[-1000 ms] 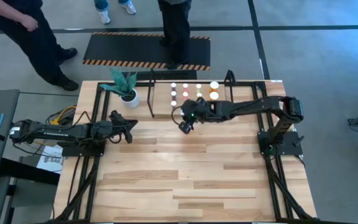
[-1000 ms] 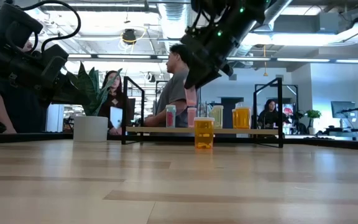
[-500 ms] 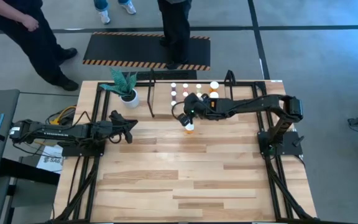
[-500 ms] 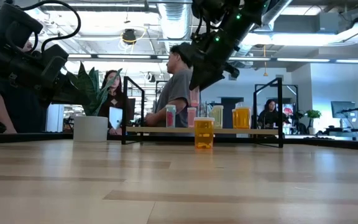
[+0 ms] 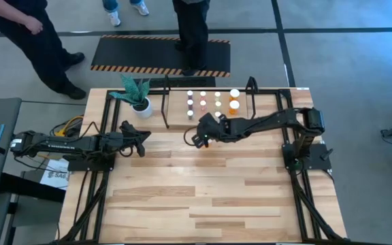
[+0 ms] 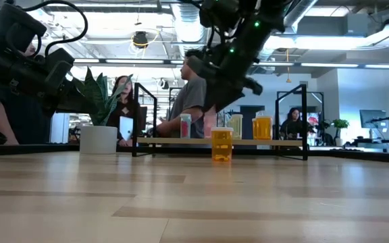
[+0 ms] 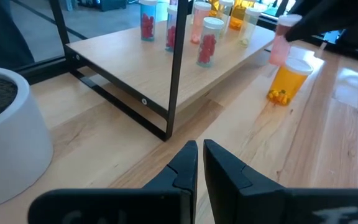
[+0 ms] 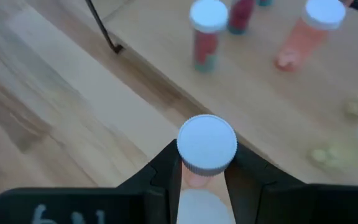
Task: Pick and place medicine bottles onto shelf by color
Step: Put the red pill bottle on the shelf
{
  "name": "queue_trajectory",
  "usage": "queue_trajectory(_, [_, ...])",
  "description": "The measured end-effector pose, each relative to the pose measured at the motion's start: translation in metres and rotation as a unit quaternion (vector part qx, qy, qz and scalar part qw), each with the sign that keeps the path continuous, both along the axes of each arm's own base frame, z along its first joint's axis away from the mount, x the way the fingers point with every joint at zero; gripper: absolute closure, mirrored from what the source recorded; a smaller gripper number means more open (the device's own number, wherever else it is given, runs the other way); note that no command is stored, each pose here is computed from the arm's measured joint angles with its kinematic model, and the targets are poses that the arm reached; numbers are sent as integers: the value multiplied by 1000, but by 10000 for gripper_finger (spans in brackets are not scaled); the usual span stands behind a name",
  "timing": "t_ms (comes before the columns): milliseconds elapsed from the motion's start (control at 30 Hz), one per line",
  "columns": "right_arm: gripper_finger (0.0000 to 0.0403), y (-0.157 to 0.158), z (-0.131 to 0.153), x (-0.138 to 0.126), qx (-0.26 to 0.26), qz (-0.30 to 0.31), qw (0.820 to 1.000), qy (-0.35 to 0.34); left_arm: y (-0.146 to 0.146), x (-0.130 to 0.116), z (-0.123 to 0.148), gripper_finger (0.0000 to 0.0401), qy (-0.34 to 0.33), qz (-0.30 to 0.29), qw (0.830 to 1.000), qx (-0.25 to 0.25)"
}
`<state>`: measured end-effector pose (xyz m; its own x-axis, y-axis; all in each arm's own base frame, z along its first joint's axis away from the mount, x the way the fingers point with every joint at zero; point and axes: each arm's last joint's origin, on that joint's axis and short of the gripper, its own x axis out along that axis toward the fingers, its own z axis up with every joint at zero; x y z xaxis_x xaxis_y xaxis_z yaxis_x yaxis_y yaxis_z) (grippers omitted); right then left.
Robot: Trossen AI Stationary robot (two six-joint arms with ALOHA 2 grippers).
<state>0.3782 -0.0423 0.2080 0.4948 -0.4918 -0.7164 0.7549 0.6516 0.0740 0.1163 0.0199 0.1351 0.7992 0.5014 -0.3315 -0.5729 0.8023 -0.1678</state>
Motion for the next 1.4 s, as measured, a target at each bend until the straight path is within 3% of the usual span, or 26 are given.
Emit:
queue_trajectory(300, [285,14,4,2,-31,-29,999,-23,0,0,0,388,1,-1,1000,-1])
queue_trajectory(500, [285,4,6,1,-57,-61,996,-31,0,0,0,388,1,-1,1000,-1])
queue_trajectory(867, [285,-8,-5,3,-34,-97,994,-39,0,0,0,388,1,-1,1000,-1])
queue_trajectory(1400, [284,-23,-17,10,-58,-108,992,-32,0,0,0,388,1,-2,1000,-1])
